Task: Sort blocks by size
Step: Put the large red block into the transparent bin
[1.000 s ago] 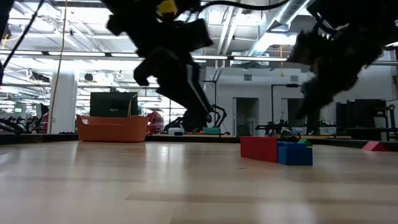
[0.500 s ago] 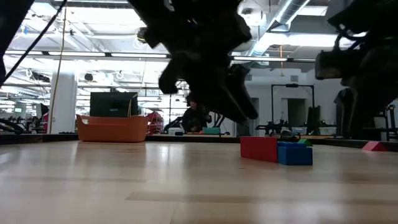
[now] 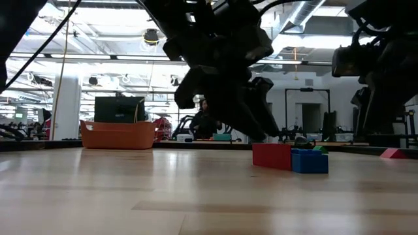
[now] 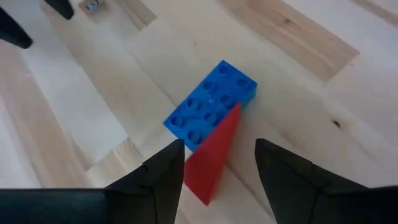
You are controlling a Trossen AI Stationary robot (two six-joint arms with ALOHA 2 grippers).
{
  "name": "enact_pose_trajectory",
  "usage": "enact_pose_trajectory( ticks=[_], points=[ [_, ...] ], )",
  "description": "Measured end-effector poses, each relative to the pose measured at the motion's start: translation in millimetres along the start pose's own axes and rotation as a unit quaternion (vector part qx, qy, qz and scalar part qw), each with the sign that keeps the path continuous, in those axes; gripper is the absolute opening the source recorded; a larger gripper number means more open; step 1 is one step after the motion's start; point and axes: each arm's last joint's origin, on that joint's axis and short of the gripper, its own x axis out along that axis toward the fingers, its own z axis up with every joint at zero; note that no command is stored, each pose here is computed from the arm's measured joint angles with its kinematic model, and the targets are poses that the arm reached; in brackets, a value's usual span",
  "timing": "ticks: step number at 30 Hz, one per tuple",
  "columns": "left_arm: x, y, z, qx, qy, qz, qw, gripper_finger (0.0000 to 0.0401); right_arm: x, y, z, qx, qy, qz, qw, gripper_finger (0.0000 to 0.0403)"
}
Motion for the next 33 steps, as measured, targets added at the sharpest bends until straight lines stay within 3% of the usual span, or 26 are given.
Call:
enact_pose_trajectory(
  ticks=[25, 33],
  points=[
    [17, -5, -18, -0.016, 0.029, 0.003, 0.999, 0.019, 1, 1, 2, -0.011, -0.01, -0.004, 1.0, 0.0232],
    [18, -6, -19, -0.037, 0.033, 0.004, 0.999, 0.0151, 1, 1, 1, -0.012, -0.009, -0.005, 1.0, 0.0232]
  ],
)
